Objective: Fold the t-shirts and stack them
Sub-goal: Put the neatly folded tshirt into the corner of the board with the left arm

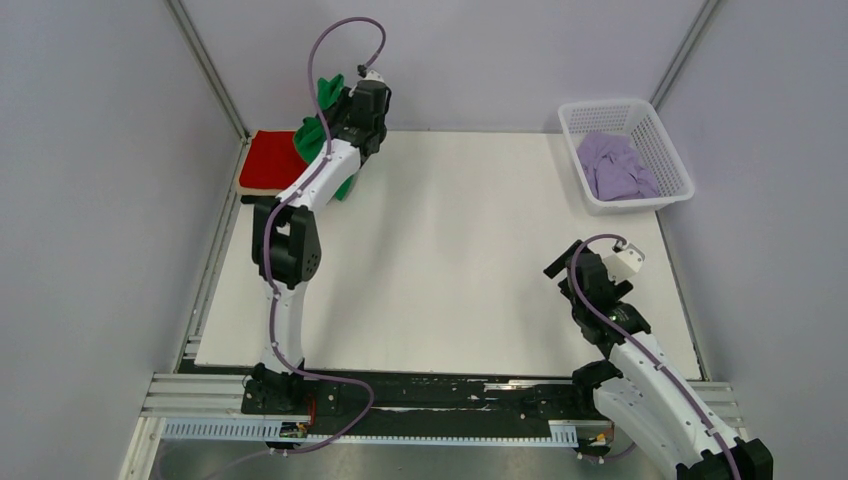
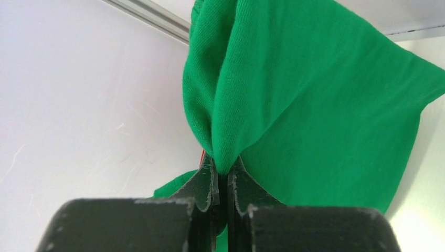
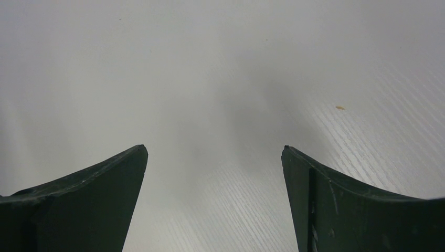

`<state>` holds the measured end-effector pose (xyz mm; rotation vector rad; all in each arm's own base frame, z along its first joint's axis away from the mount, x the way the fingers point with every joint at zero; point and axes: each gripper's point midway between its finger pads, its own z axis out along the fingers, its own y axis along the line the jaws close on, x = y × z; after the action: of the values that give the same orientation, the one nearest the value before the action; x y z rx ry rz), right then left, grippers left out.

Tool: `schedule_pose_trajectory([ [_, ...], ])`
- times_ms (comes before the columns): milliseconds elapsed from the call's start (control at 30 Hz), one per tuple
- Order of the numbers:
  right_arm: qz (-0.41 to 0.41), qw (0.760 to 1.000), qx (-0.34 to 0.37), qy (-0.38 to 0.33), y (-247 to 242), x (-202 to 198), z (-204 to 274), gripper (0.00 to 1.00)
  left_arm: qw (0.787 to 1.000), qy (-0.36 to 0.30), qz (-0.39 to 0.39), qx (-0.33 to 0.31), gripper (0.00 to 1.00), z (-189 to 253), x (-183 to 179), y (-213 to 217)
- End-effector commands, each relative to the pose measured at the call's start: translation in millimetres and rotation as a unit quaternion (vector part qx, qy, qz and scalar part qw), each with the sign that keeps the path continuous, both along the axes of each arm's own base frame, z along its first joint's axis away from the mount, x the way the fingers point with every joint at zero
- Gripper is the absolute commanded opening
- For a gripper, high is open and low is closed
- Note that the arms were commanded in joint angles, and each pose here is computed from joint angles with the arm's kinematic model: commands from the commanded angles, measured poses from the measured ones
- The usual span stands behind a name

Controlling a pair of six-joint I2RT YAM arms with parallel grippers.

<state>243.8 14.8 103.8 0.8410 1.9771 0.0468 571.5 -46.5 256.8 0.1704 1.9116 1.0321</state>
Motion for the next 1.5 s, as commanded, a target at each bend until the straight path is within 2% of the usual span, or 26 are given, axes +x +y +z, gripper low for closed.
schedule_pose_trajectory([
  [0,-0.001,1.000,0.000,-0.028,0.3,9.5,14.9,1.00,0.996,-0.088,-0.003,-0.021,0.00,94.7,-21.9,8.4],
  [267,0.020,0.999,0.011,-0.023,8.7,9.7,13.1,1.00,0.993,-0.114,-0.016,-0.030,0.00,126.2,-28.3,9.5],
  [567,0.029,0.999,0.015,-0.002,13.7,10.1,3.4,1.00,0.992,-0.117,-0.019,-0.036,0.00,127.5,-30.3,16.3],
  [767,0.029,0.999,0.014,0.006,14.3,11.0,0.5,1.00,0.994,-0.098,-0.002,-0.054,0.00,98.5,-19.7,37.4],
  [1133,0.039,0.999,0.013,0.010,16.6,10.5,1.6,1.00,0.994,-0.049,0.008,-0.094,0.00,25.3,25.0,85.0],
  [1467,0.039,0.999,0.014,0.017,16.9,9.2,-0.7,1.00,0.992,-0.036,0.037,-0.111,0.00,-12.0,47.5,128.2],
])
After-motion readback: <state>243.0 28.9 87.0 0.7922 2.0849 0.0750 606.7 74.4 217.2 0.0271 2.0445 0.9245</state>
